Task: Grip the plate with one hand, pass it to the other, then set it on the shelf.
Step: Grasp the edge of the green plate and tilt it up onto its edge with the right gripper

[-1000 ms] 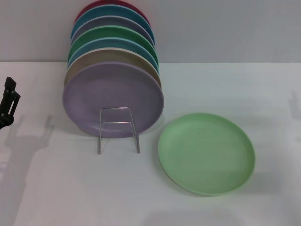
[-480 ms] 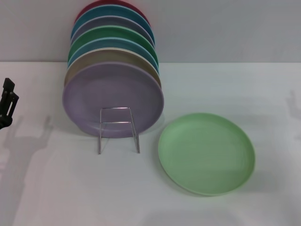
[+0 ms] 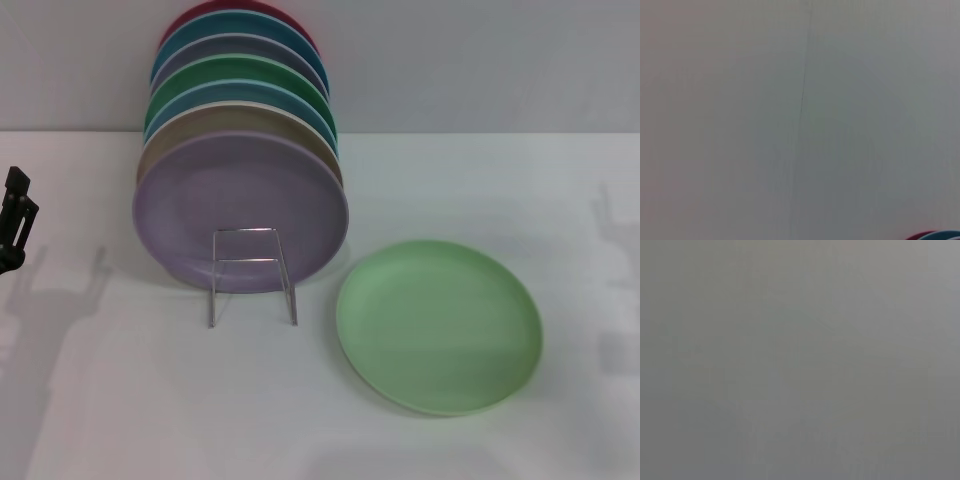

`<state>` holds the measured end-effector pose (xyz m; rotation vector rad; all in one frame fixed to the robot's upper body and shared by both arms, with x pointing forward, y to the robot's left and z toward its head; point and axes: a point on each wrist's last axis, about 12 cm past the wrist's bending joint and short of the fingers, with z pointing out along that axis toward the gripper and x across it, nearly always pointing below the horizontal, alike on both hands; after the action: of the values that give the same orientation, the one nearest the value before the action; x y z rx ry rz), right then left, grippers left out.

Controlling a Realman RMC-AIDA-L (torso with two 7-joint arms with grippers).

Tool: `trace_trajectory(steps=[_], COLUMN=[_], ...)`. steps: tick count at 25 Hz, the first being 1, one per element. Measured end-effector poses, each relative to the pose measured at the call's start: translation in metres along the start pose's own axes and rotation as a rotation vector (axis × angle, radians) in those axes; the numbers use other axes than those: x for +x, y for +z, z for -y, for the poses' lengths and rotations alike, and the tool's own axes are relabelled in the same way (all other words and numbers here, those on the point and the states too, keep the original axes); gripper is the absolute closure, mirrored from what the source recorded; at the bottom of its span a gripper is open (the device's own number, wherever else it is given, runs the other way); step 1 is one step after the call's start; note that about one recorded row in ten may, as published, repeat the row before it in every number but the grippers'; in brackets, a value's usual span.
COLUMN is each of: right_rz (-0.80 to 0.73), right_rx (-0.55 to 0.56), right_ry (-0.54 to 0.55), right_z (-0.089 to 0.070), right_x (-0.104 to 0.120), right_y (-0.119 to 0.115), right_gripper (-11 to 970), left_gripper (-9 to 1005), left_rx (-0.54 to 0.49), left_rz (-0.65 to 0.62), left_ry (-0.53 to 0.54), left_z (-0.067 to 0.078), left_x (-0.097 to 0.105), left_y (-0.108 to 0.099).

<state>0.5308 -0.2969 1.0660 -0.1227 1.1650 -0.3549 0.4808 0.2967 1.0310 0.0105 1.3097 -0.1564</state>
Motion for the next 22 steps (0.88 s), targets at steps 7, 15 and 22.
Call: trace_trajectory(steps=[7,15,22], right_rz=[-0.06,-0.246,-0.407], right_rx=[0.1,0.065,-0.064], right_ry=[-0.133,0.026,0.08], right_z=[-0.003,-0.021,-0.039], right_x=[-0.003,0.002,-0.012], right_y=[0.0,0.012,0.035], right_gripper=[284,286,287], left_gripper=[251,253,254], left_rx=[-0.001,0.0,0.001], left_rz=[-0.005,-0.002,-0.001], left_ry=[0.002,0.003,0.005], left_z=[0.0,-0.001,-0.001], left_x=[0.001,0.0,0.0], left_y=[0.0,0.0,0.001])
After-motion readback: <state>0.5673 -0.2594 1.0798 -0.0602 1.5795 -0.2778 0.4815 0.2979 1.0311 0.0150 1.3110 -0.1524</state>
